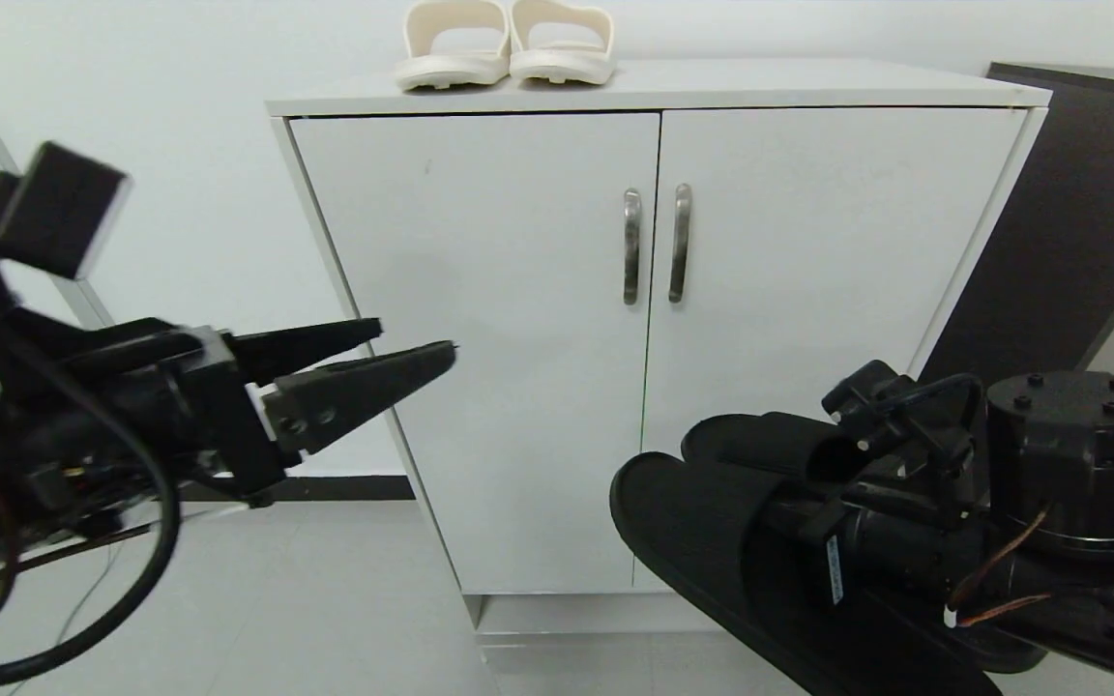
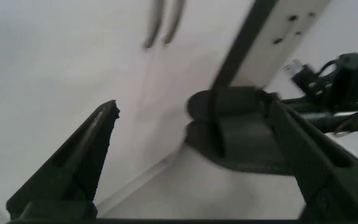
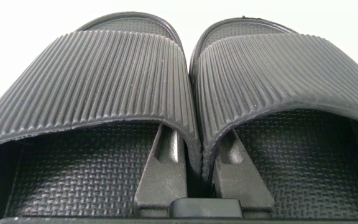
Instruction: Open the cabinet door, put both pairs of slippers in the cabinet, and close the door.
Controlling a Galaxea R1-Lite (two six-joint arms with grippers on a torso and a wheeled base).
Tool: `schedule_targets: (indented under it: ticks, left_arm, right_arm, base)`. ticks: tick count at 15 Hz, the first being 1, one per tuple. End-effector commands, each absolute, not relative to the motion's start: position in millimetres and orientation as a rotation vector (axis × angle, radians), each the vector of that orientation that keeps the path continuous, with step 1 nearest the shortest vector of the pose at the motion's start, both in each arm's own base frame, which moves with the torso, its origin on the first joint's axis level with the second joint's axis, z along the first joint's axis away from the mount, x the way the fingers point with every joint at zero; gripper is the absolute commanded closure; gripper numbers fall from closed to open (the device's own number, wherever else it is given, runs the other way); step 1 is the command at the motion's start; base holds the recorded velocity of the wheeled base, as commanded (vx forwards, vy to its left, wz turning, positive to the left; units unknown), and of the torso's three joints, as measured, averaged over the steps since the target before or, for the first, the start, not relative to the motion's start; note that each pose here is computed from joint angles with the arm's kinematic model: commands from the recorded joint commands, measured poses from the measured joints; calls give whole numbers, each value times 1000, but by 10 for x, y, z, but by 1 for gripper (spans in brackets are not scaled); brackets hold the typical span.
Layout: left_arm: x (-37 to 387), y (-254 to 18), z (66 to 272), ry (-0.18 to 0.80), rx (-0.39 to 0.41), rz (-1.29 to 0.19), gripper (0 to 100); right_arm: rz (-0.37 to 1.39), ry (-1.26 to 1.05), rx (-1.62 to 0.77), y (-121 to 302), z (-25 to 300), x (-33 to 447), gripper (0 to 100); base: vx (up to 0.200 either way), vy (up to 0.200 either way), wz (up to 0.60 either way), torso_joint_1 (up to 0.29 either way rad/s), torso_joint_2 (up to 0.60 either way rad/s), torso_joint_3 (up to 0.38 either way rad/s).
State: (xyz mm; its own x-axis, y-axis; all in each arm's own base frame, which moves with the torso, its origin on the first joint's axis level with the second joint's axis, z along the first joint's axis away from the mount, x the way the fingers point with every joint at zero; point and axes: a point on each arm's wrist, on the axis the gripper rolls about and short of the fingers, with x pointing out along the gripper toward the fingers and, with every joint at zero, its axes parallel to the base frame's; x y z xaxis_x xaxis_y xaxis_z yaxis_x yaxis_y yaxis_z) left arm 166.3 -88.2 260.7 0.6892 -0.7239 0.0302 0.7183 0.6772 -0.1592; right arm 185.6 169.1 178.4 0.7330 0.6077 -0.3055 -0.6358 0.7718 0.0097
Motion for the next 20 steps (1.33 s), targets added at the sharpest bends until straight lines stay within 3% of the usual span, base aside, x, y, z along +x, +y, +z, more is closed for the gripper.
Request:
schedule_targets:
  ticks: [1,8,11,17,20]
  left_arm:
    - [1954,-1256,2631,73,-168,-869,0]
    - [2314,-1849,2850,35,-202,-991,0]
    - [2584,-2067,2829,47,-206,-1066,0]
    - [2674,-2162,2995,125,-271,-1169,0]
    - [2881,-2319,2862,161,-269,-1134,0]
  right_arm:
    - [680,307,-98,1689,1771,1874,100]
    - [678,322,-105,1718,1729,1906,100]
    - [678,325,-107,1721,1721,1910,100]
    - [675,325,-106,1718,1721,1913,100]
    - [676,326,-108,1720,1717,1914,100]
  base:
    - [0,0,0,0,0,0]
    - [0,0,0,0,0,0]
    - [0,0,0,0,0,0]
    - [0,0,0,0,0,0]
    - [0,0,0,0,0,0]
